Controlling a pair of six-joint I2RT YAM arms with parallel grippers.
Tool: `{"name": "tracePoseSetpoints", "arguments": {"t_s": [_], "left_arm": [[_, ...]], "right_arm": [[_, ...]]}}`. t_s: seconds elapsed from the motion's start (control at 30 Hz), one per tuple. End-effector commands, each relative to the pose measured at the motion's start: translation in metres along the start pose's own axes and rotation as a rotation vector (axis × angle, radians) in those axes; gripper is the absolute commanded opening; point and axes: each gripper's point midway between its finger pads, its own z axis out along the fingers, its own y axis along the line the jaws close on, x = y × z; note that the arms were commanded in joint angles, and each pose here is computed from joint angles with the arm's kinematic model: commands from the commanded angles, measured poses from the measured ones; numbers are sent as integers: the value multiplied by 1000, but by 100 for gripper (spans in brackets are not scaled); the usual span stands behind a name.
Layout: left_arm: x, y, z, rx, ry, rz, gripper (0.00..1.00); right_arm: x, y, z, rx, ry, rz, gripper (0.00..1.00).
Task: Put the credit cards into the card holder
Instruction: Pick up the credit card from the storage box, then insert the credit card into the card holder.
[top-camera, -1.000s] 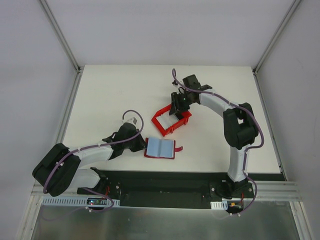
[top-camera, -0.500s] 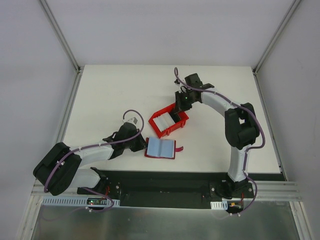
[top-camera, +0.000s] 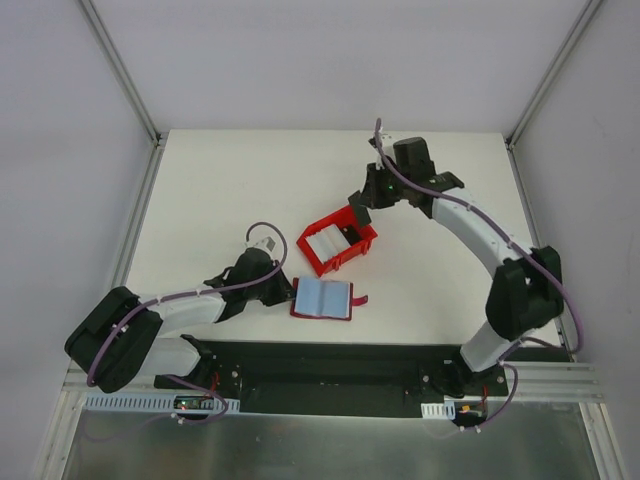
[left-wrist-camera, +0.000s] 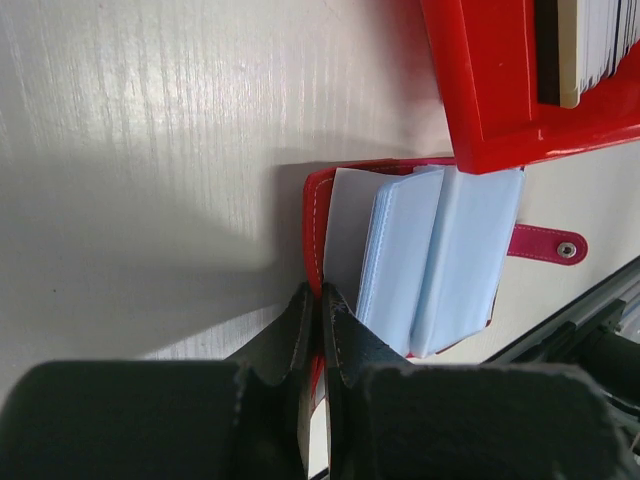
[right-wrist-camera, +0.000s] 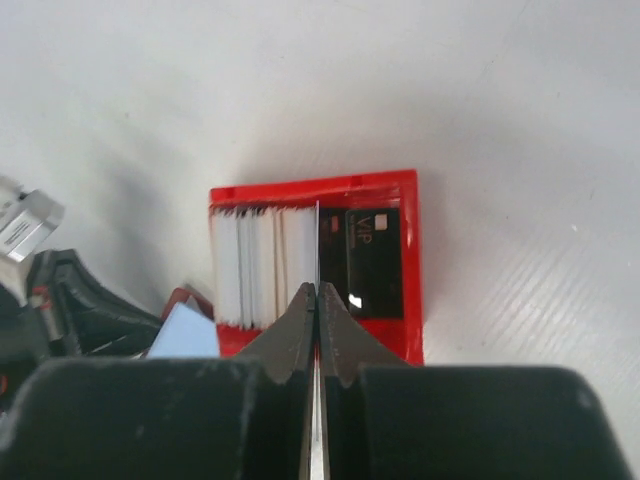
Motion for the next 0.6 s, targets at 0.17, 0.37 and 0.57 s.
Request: {"name": "tracePoseSetpoints", "arguments": {"t_s": [0.17, 0.37, 0.57], "left_arm": [[21, 14, -10, -2, 25, -90, 0], [31, 18, -11, -17, 27, -165, 0], [45, 12, -7, -7, 62, -182, 0]], "right_arm": [[35, 70, -56, -206, -211, 258, 0], [107, 111, -40, -299, -174, 447, 0], [153, 113, -14, -270, -136, 519, 0]]}}
